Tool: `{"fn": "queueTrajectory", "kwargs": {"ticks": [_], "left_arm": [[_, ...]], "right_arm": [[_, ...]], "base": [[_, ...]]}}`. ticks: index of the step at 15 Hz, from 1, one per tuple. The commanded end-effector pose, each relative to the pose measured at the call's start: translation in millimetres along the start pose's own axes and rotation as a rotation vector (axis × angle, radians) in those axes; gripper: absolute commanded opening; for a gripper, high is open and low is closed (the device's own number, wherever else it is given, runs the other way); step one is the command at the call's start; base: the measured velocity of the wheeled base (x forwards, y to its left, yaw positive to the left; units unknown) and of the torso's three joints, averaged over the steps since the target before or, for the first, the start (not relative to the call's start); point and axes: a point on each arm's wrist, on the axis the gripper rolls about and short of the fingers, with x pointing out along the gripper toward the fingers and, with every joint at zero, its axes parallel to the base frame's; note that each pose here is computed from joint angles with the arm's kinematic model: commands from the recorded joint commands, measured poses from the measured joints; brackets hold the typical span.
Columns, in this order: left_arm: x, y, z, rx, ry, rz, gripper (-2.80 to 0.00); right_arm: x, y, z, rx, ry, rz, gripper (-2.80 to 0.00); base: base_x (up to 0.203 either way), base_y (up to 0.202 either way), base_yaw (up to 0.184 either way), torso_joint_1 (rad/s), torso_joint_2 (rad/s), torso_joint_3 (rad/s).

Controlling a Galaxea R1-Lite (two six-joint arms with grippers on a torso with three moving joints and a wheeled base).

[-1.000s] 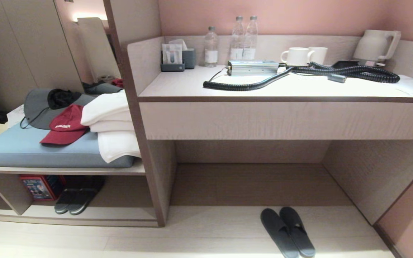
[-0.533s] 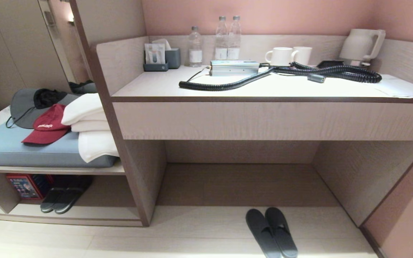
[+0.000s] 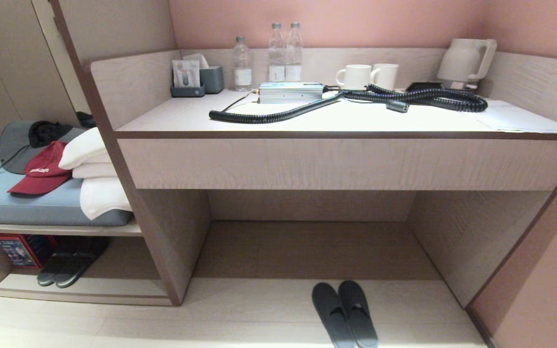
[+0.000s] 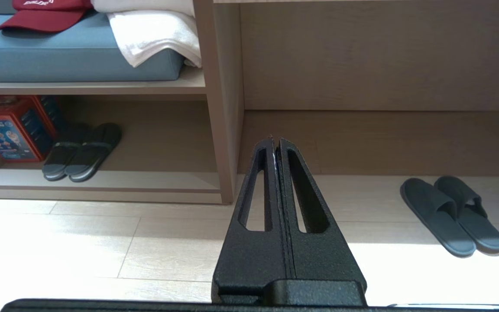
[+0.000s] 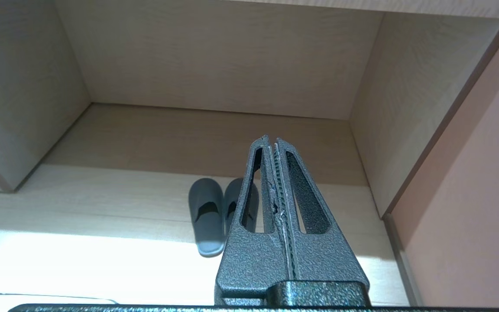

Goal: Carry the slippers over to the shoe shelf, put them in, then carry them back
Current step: Pick up the slippers on the floor

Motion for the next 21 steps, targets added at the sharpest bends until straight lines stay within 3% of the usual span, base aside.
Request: {"fn": "queueTrajectory", "kwargs": {"ticks": [1,6,21], "left_arm": [[0.0,0.0,0.0,0.0,0.0,0.002,-2.8],[0.0,0.0,0.1,-0.003,-0.001,0.003,-2.8],[0.0,0.0,0.1,-0.003,-0.001,0.003,-2.8]], "right_arm": [[0.1,0.0,0.0,0.0,0.001,0.0,-2.8],[0.1,0.0,0.0,-0.001,0.001,0.0,-2.8],[0.1,0.1,0.3,0.005,-0.003,0.004,-2.8]], "base": [[0.0,0.0,0.0,0.0,0.0,0.0],[0.0,0.0,0.0,0.001,0.0,-0.019],[0.0,0.0,0.0,0.003,0.0,-0.192]]}}
